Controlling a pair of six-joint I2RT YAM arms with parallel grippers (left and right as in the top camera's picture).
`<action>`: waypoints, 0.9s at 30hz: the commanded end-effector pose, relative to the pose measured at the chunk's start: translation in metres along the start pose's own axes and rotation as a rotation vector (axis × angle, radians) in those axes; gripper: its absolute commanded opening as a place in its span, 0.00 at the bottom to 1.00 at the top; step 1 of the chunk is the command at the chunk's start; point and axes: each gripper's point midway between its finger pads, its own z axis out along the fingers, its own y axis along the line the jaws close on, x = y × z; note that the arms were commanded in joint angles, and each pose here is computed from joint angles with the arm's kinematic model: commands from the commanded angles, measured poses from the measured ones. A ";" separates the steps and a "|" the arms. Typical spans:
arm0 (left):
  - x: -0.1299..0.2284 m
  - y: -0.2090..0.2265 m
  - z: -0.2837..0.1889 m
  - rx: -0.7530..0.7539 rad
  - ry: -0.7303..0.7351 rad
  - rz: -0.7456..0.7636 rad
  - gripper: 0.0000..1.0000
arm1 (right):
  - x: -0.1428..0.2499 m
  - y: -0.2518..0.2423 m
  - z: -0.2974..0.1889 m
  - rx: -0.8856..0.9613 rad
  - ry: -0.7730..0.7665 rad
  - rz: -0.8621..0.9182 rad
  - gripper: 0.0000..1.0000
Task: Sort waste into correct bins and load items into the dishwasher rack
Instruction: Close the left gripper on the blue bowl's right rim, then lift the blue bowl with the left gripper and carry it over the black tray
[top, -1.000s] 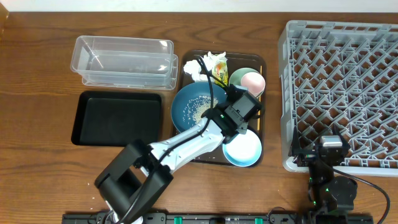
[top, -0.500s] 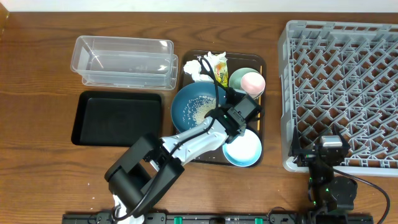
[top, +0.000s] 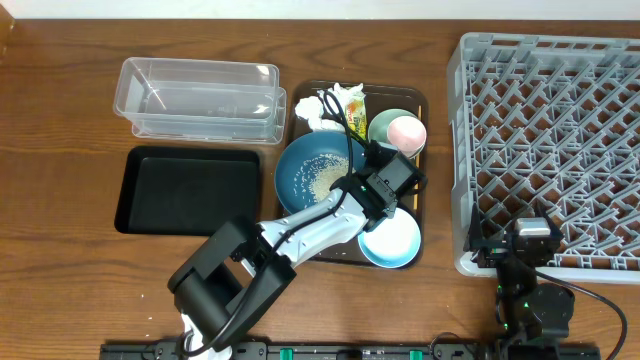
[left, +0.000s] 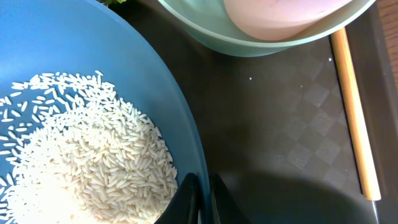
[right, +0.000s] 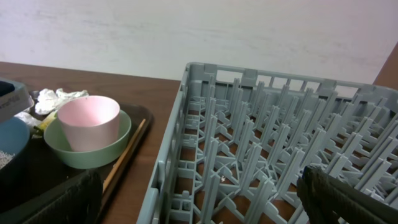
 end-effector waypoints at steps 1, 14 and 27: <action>-0.010 -0.002 -0.014 0.013 -0.031 -0.011 0.06 | 0.001 -0.003 0.000 0.014 0.002 -0.006 0.99; -0.028 -0.007 -0.065 0.046 -0.072 -0.002 0.06 | 0.001 -0.003 0.000 0.014 0.002 -0.006 0.99; -0.049 0.009 -0.136 0.100 -0.160 -0.039 0.06 | 0.001 -0.003 0.000 0.015 0.002 -0.006 0.99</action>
